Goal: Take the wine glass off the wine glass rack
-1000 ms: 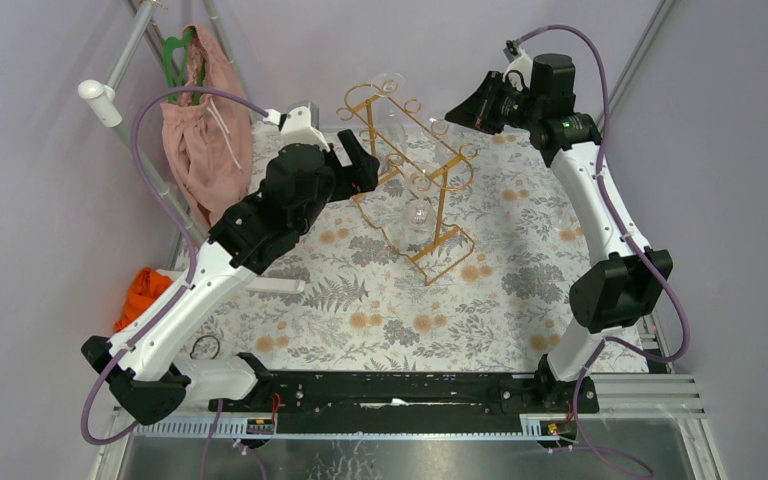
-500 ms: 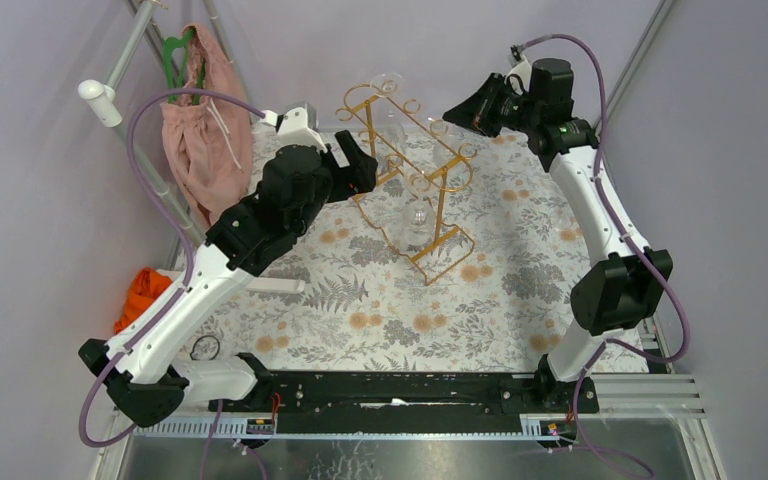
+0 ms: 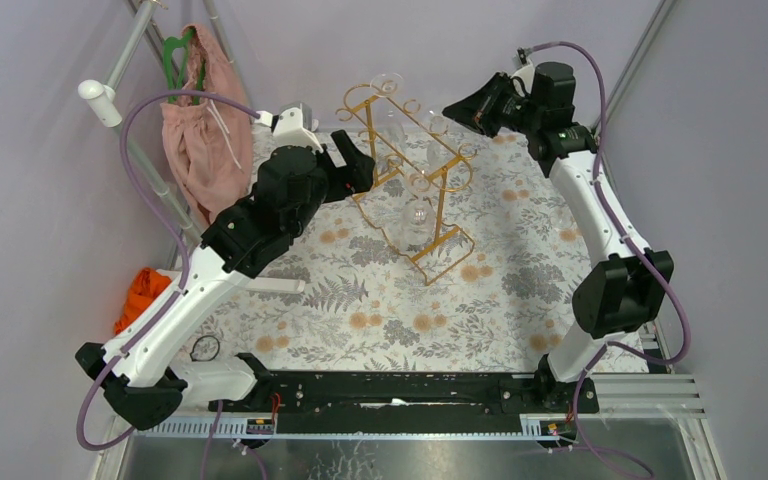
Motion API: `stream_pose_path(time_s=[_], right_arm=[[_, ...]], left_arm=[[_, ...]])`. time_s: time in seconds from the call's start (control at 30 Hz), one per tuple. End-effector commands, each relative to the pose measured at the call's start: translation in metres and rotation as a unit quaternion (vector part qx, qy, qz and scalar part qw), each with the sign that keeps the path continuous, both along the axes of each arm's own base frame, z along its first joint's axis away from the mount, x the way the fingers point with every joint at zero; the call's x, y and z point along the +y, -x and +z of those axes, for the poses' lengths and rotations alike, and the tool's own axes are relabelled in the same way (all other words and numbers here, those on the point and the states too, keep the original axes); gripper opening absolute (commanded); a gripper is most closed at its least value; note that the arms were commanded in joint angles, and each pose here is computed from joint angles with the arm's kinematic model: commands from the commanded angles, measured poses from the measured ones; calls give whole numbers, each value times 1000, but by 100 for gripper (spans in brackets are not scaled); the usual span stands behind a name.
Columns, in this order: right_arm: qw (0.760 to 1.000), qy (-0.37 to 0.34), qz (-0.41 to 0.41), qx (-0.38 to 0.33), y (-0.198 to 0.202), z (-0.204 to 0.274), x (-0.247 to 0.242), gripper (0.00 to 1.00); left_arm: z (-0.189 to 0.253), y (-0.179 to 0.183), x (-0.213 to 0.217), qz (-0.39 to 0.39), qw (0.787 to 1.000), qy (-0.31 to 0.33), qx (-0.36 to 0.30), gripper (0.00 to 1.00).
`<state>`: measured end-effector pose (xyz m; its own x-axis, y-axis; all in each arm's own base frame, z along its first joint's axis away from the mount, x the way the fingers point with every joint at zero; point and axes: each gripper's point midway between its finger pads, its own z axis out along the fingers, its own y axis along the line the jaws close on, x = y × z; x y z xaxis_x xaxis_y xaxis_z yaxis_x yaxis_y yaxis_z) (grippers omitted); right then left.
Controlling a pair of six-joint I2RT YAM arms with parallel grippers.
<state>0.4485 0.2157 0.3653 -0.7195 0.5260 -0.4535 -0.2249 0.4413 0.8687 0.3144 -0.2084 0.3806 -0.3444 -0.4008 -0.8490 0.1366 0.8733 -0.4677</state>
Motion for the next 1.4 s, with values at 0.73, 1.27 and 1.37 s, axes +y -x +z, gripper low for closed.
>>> stream_pose_path(time_s=[0.73,1.27,1.37], right_arm=[[995,-42,-32,-83,12,72,-46,0],[979,-19,-60,-193,100,146,-73,0],[974,-22,-58,-219,130,161,-73,0]], left_arm=[[12,-5,3,7,1000,9,-21,93],[16,0,-12,-28,999,38,-20,92],[18,2,-14,-35,998,45,-23,92]])
